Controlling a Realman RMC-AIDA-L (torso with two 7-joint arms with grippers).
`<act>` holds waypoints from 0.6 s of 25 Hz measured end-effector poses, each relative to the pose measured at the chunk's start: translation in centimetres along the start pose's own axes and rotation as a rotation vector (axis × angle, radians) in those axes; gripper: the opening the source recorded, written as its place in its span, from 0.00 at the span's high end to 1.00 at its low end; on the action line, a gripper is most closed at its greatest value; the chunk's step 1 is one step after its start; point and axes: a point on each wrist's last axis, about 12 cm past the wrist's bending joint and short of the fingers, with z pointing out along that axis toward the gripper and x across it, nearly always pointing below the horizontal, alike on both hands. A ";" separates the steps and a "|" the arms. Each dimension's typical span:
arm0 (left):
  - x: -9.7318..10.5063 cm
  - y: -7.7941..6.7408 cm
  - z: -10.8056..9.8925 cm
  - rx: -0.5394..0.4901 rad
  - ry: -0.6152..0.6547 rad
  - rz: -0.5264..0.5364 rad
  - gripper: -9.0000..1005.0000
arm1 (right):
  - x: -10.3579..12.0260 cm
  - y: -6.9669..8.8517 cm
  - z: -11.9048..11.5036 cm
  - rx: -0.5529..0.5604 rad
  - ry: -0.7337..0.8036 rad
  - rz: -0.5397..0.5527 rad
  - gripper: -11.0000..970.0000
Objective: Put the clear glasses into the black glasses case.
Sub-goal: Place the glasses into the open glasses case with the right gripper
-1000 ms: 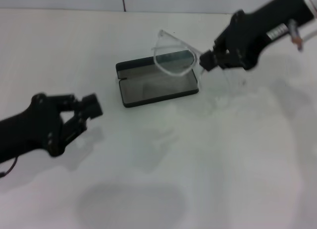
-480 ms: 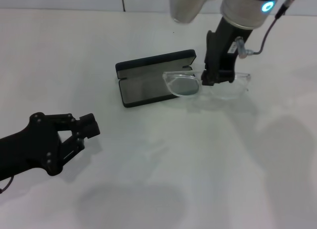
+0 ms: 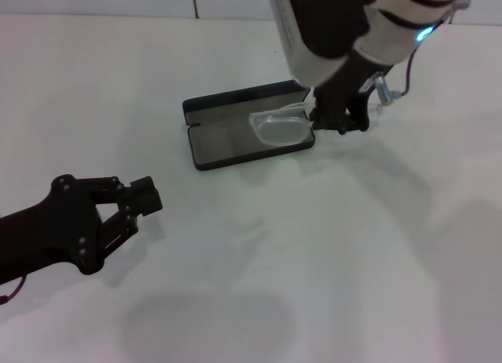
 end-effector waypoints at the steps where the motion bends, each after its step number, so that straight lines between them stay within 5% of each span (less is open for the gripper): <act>1: 0.0 0.0 0.1 0.001 -0.001 0.000 0.85 | 0.1 0.2 0.2 0.002 -0.016 -0.027 0.95; 15: 0.0 0.1 0.6 -0.011 -0.022 -0.008 0.85 | 1.4 0.0 2.2 0.075 -0.130 -0.166 0.94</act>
